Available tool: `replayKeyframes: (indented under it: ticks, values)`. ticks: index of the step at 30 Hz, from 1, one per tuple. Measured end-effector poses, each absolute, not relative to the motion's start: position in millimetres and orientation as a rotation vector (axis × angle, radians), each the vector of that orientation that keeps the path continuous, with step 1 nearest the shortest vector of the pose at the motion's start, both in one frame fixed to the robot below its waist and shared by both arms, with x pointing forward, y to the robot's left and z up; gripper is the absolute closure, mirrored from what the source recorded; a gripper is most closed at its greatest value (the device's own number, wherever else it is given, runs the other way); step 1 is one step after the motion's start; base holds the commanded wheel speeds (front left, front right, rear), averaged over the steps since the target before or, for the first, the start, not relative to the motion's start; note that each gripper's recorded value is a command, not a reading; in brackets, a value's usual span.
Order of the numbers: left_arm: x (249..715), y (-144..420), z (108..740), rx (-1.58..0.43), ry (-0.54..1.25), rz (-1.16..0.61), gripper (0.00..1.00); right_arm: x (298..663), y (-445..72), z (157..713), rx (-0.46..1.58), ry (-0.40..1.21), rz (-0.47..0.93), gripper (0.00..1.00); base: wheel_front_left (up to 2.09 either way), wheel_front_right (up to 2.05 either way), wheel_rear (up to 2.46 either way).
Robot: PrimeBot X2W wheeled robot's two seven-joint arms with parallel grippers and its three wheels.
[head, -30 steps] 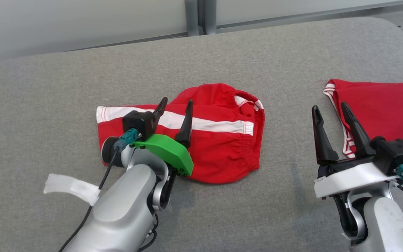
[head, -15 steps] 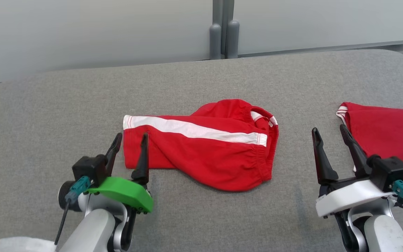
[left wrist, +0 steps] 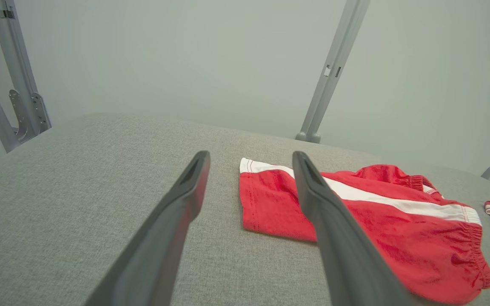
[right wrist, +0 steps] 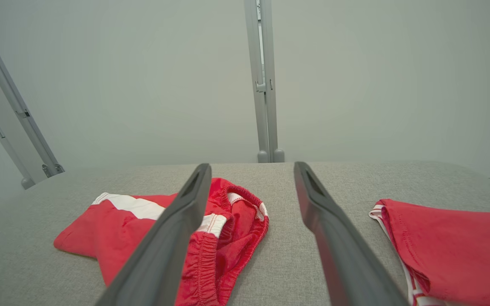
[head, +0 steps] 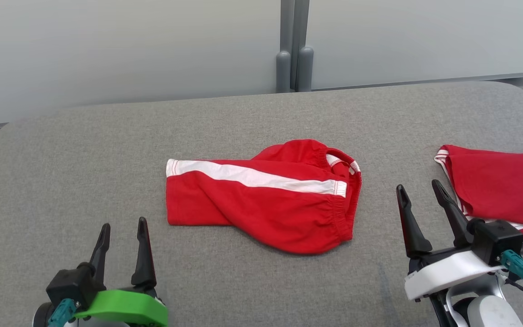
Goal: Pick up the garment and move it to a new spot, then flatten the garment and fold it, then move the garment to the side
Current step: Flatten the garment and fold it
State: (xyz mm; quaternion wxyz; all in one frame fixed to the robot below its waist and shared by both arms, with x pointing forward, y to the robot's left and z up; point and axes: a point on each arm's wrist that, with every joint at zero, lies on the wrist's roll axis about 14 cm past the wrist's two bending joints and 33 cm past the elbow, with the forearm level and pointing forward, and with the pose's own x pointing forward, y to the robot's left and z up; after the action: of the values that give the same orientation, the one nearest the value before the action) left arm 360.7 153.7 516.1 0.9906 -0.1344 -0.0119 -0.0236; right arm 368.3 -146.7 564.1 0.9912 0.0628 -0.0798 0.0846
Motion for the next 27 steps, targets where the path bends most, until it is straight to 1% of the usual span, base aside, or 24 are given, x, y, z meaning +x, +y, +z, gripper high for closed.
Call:
replayKeyframes:
  ticks: [5,22,27]
  values:
    - [350.7,157.0,516.7,-0.249,-0.031,-0.024,0.0,363.7,-148.4,562.4,0.129,-0.159,0.164,0.0,0.0,0.0,0.0]
    - [347.0,156.5,519.8,-0.265,-0.042,-0.016,0.0,362.9,-148.9,558.7,0.132,-0.147,0.162,0.0,0.0,0.0,0.0]
    - [346.2,158.9,518.0,-0.263,-0.037,-0.009,0.0,364.6,-142.8,551.5,0.122,-0.113,0.179,0.0,0.0,0.0,0.0]
